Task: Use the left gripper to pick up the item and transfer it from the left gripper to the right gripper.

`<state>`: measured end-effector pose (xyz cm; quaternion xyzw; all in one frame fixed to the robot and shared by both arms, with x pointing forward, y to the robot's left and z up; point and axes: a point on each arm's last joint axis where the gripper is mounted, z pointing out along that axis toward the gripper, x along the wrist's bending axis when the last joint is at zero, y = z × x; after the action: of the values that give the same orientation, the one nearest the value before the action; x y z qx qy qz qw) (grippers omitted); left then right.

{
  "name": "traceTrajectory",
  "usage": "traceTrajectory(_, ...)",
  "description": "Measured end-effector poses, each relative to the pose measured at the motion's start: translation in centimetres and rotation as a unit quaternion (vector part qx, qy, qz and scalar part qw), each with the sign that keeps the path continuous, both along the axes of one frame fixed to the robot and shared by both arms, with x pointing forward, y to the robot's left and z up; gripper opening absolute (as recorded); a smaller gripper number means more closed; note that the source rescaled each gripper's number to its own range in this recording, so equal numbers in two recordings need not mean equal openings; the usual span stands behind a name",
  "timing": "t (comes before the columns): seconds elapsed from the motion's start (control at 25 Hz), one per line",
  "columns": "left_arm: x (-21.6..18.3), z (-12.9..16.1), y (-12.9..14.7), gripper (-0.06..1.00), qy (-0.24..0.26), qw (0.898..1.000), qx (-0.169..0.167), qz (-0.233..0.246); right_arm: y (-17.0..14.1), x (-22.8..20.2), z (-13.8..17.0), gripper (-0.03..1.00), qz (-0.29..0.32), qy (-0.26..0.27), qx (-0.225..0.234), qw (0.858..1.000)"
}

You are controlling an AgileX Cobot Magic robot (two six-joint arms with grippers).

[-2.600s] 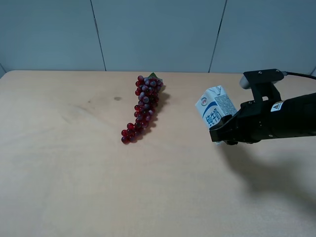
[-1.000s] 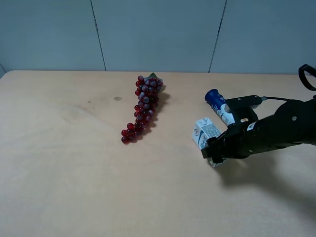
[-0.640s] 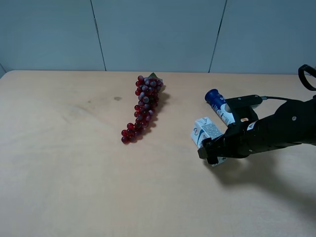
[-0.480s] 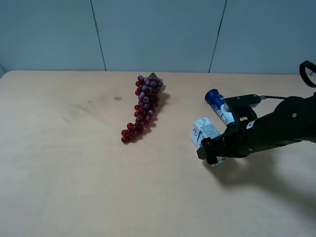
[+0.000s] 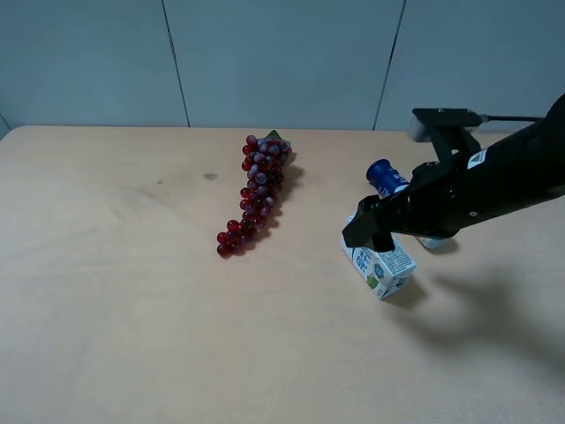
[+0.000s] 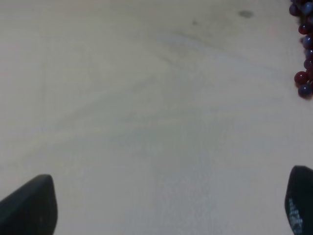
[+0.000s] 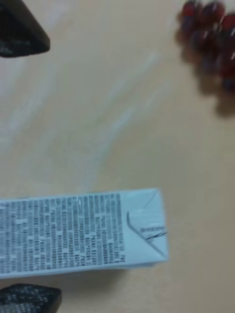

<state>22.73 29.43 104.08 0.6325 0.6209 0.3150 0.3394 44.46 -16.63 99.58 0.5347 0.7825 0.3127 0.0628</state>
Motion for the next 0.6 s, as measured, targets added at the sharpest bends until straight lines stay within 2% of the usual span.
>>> traceTrajectory(0.2, 0.0, 0.0, 0.0, 0.89, 0.0, 1.0, 0.0, 0.0, -1.0, -1.2, 4.4, 0.99, 0.006, -0.026, -0.017, 1.0)
traceTrajectory(0.44, 0.0, 0.0, 0.0, 0.89, 0.0, 1.0, 0.0, 0.0, -3.2, -3.2, 10.0, 1.0, 0.005, -0.076, -0.06, 0.995)
traceTrajectory(0.6, 0.0, 0.0, 0.0, 0.89, 0.0, 1.0, 0.0, 0.0, -4.7, -5.4, 12.5, 1.0, 0.006, -0.083, -0.077, 0.994)
